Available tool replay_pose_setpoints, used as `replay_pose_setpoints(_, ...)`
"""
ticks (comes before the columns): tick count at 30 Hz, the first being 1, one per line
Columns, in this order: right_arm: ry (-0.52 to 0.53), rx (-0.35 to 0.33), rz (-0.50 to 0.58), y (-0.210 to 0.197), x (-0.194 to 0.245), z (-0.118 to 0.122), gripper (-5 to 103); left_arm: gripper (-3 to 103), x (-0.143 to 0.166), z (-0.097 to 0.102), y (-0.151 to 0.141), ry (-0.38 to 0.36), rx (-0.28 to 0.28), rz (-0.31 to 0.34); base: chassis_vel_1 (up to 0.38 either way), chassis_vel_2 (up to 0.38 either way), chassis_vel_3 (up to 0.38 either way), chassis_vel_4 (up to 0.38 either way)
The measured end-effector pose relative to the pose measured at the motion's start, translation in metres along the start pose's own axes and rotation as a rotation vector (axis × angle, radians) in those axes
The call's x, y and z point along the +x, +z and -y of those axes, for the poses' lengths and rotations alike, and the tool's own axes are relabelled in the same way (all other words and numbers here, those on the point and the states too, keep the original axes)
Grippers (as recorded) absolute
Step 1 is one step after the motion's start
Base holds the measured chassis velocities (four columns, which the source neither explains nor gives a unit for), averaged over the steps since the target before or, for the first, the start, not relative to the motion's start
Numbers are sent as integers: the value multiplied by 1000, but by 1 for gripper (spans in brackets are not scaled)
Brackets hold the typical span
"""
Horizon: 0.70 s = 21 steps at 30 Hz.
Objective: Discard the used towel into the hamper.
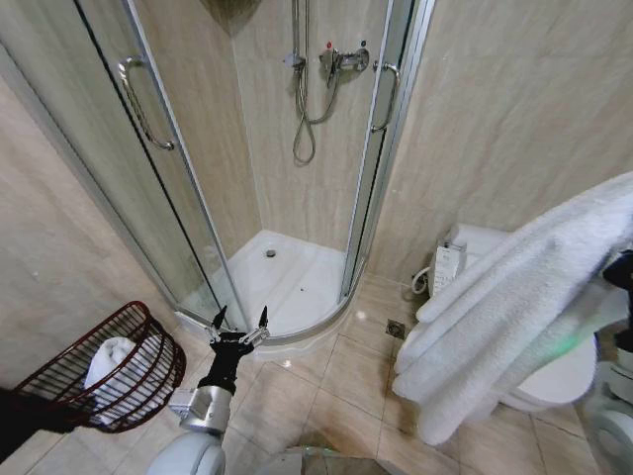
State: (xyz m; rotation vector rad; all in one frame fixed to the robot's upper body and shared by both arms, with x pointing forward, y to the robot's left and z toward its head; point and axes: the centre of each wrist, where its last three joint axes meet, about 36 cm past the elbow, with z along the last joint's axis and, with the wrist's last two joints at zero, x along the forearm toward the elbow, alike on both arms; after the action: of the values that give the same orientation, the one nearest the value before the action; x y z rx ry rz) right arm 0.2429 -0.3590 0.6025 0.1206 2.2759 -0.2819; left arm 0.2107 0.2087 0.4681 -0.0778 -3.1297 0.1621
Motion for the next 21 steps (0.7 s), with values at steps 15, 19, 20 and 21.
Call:
replay_pose_setpoints(15, -1, -7, -7, 2, 2, -3, 2, 100, 0, 0, 0, 0, 0, 0, 0, 0, 0, 0)
replay_pose_setpoints(19, -2, -5, -9, 1, 1, -2, 2, 100, 0, 0, 0, 0, 0, 0, 0, 0, 0, 0)
replay_pose_setpoints(20, -2, -5, -9, 1, 1, -2, 2, 100, 0, 0, 0, 0, 0, 0, 0, 0, 0, 0)
replay_pose_setpoints(21, -1, -5, -10, 1, 2, -2, 2, 100, 0, 0, 0, 0, 0, 0, 0, 0, 0, 0)
